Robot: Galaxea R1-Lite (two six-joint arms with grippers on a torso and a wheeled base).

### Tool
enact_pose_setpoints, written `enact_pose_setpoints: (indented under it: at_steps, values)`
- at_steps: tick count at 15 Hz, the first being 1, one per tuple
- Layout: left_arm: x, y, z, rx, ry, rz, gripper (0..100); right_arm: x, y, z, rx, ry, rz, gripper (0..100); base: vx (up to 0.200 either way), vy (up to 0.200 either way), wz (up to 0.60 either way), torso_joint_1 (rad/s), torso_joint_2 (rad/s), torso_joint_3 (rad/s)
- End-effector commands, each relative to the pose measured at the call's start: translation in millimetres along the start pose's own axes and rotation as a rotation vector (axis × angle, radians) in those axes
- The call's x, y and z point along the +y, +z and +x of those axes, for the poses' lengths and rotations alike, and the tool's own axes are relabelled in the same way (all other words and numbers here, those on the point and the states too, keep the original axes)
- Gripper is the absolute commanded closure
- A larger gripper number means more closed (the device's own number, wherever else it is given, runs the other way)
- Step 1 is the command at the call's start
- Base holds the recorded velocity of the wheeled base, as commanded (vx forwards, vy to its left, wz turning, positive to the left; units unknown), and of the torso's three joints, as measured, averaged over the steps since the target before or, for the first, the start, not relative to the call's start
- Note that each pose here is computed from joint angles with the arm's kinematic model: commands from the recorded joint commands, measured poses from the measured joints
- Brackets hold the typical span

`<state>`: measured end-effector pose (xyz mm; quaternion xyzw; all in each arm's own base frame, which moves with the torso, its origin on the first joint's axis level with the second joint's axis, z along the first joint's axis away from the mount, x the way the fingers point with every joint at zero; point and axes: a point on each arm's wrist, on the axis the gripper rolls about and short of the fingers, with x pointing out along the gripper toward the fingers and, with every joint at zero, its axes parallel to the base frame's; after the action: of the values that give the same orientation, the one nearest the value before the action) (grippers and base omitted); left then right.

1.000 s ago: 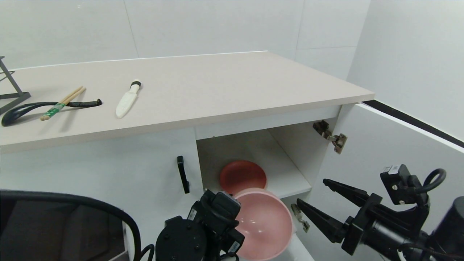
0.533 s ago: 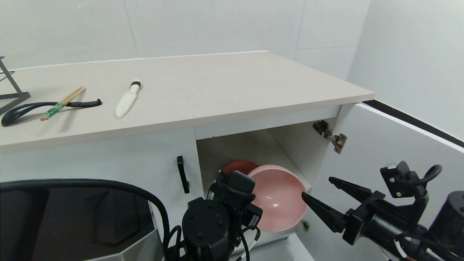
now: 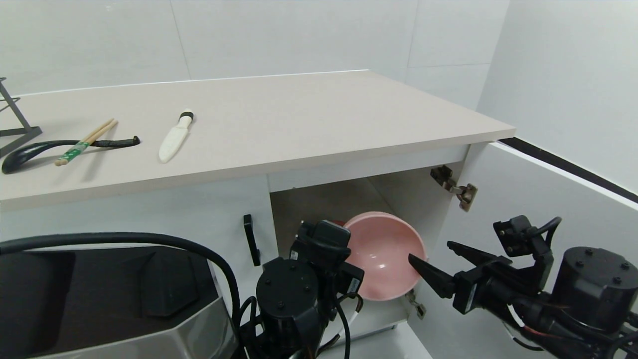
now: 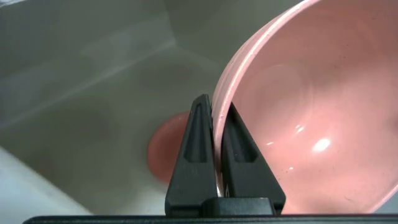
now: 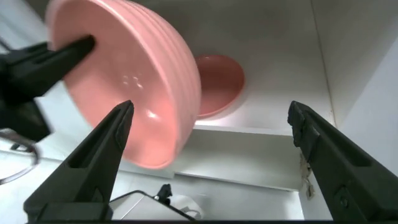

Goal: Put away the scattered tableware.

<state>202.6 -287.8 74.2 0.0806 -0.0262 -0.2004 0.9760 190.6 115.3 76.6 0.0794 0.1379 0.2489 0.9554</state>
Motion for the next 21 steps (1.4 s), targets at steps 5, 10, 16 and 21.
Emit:
enact_pose_setpoints:
  at_steps: [5,10,16,21]
  values:
    - [-19.8,-3.5,14.0,-0.032,-0.017,-0.023,100,-10.1,4.6,15.0,-0.029,-0.04,0.012,0,0.0,0.0,0.0,0.0,0.0,0.0]
    - [-21.5,0.5,16.4,-0.048,-0.016,-0.037,100,-7.3,7.0,15.9,-0.041,-0.026,0.011,100,0.0,0.0,0.0,0.0,0.0,0.0]
    - [-23.3,0.5,15.0,-0.048,-0.024,-0.032,100,3.2,5.2,16.0,-0.034,0.018,0.002,100,0.0,0.0,0.0,0.0,0.0,0.0]
    - [-22.3,-0.8,13.1,-0.041,-0.025,-0.017,0,2.2,5.5,16.0,-0.035,0.014,0.003,100,0.0,0.0,0.0,0.0,0.0,0.0]
